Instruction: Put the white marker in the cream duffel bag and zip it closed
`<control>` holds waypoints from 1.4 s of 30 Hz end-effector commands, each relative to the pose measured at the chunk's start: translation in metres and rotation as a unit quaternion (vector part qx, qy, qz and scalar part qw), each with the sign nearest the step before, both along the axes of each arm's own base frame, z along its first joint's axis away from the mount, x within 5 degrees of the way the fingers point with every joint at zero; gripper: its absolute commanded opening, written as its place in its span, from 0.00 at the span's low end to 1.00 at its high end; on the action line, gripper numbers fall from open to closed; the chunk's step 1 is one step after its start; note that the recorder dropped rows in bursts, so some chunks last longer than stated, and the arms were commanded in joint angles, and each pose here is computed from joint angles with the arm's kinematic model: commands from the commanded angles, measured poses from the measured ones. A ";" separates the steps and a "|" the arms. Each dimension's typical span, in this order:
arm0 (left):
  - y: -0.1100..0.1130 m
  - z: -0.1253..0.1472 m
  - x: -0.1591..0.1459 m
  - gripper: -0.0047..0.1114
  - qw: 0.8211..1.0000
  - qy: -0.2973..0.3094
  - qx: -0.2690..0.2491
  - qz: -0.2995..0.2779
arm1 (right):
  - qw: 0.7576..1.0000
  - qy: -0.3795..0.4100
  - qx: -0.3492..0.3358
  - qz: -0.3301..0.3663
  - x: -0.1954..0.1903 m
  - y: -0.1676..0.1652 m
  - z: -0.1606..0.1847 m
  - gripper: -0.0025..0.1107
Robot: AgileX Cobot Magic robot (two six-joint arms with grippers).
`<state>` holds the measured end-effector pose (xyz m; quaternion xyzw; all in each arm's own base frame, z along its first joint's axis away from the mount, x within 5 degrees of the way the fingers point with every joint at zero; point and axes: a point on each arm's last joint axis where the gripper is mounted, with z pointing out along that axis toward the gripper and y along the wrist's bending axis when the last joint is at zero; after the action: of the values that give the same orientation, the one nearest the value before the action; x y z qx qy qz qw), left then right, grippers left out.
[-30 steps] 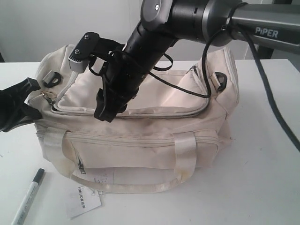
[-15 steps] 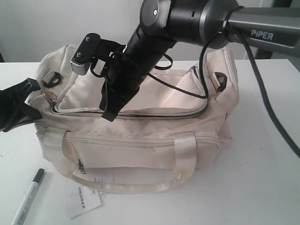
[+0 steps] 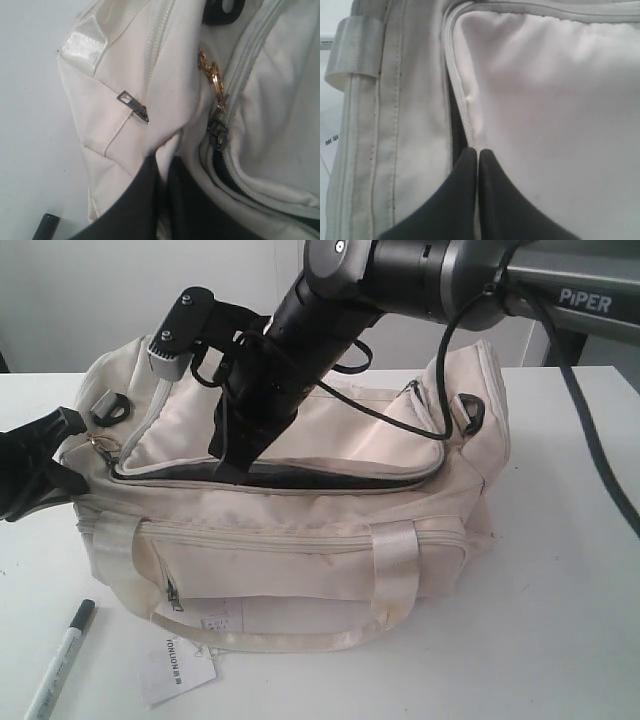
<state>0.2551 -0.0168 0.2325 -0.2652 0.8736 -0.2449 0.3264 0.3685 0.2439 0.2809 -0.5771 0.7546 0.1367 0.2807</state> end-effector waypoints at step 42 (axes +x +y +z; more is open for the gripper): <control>0.001 -0.001 -0.001 0.04 1.000 -0.001 0.000 0.004 | 0.999 -0.036 -0.036 -0.014 0.020 -0.001 -0.025 0.02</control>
<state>0.2551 -0.0168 0.2325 -0.2636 0.8741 -0.2443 0.3268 0.3850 0.2449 0.2527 -0.5986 0.7468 0.0878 0.2760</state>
